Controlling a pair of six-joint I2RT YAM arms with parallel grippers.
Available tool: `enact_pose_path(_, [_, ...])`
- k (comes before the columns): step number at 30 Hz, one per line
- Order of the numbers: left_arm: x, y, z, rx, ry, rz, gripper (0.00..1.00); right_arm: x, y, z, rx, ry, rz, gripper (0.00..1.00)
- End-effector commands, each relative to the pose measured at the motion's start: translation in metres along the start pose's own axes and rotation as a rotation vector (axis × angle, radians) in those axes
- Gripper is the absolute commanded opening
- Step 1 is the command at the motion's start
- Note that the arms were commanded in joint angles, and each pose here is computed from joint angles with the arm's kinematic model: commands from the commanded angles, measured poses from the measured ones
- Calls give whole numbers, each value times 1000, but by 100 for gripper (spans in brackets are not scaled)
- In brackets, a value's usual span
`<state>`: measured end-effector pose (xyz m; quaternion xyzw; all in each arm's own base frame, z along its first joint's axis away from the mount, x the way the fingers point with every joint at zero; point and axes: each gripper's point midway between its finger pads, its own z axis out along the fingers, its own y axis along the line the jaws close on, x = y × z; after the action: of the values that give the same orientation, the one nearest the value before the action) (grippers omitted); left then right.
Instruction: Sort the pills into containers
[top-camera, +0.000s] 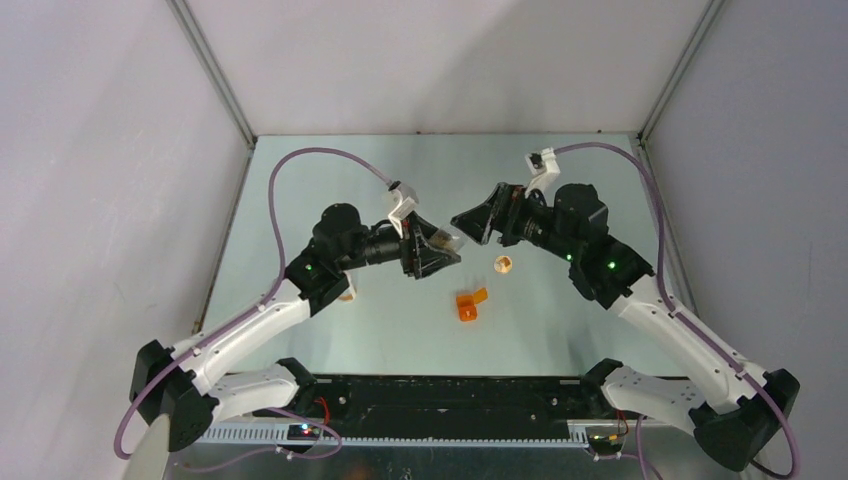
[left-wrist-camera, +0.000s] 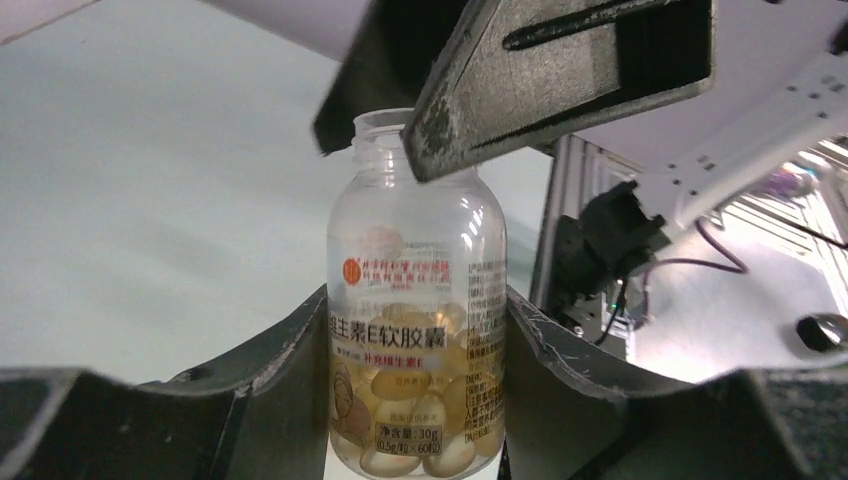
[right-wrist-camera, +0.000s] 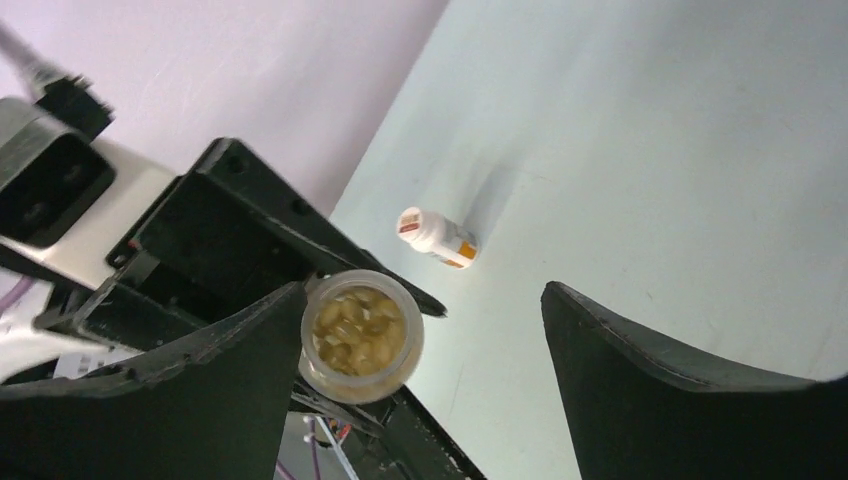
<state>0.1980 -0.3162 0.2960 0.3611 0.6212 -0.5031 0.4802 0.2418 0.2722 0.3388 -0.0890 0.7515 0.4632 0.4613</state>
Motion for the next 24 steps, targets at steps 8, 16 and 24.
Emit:
enact_pose_path(8, [13,62,-9,-332,-35,-3,0,-10,-134,-46,525,-198,181,87])
enact_pose_path(16, [12,69,-13,-381,-46,-10,0,24,-223,-31,792,-78,178,77])
enact_pose_path(24, [18,69,-15,-384,-39,-19,0,77,-274,-23,942,97,218,56])
